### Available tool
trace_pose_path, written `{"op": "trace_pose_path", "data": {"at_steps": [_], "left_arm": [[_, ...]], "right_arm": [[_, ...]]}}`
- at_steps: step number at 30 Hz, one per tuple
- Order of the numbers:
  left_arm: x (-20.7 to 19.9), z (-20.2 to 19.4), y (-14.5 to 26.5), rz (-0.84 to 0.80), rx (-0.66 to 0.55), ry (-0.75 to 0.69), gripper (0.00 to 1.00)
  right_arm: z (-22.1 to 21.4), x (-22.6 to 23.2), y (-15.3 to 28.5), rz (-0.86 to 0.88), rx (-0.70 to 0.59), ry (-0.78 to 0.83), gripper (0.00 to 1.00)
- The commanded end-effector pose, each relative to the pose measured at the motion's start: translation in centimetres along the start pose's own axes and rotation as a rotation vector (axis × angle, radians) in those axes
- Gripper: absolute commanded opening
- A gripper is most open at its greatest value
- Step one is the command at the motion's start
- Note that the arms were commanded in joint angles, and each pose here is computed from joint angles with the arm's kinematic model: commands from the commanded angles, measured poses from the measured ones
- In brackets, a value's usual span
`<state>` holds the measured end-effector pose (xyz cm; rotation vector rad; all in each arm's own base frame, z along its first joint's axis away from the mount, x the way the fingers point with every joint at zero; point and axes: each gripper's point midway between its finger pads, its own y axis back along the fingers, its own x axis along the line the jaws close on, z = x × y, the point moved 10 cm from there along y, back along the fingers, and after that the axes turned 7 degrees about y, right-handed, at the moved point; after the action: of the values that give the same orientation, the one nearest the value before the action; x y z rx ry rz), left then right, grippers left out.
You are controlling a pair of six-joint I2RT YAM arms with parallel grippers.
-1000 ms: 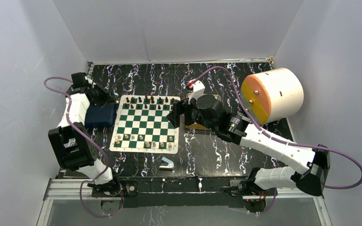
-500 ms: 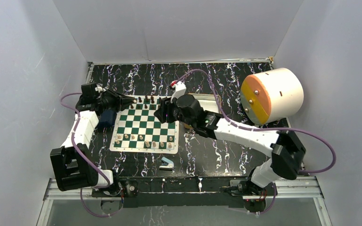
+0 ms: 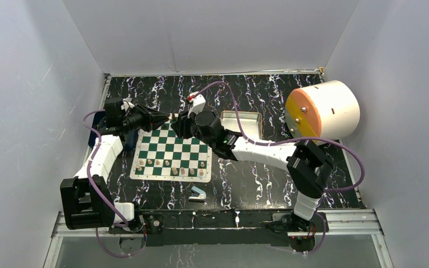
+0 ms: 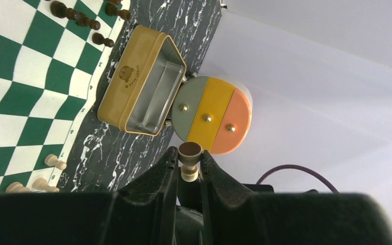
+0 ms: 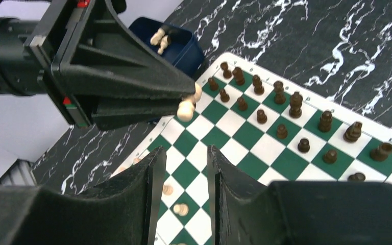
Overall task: Set up the chess pieces on the board
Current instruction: Place the chess piece on the chessboard.
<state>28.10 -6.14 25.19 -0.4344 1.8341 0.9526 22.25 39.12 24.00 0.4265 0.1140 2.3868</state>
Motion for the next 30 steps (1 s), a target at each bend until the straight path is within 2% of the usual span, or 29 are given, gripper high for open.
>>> {"op": "trace_pose_path", "data": {"at_steps": [1, 11, 19, 27, 30], "left_arm": [[-1.4, -1.4, 0.9, -0.085, 0.051, -0.026, 0.06], [-1.8, -2.1, 0.7, -0.118, 0.079, -0.021, 0.06], [-1.3, -2.3, 0.7, -0.137, 0.088, 0.011, 0.05], [-1.3, -2.1, 0.6, -0.136, 0.084, 0.014, 0.05], [-1.2, -2.1, 0.5, -0.136, 0.085, 0.014, 0.04]], "right_arm": [[4.3, 0.8, -1.3, 0.004, -0.231, 0.018, 0.43], [4.0, 0.6, -2.9, -0.031, -0.253, 0.057, 0.42], [4.1, 0.5, -3.3, -0.054, -0.273, 0.070, 0.33], [4.6, 0.2, -2.4, -0.087, -0.306, 0.062, 0.37], [4.7, 0.2, -2.2, -0.091, -0.313, 0.060, 0.42]]}}
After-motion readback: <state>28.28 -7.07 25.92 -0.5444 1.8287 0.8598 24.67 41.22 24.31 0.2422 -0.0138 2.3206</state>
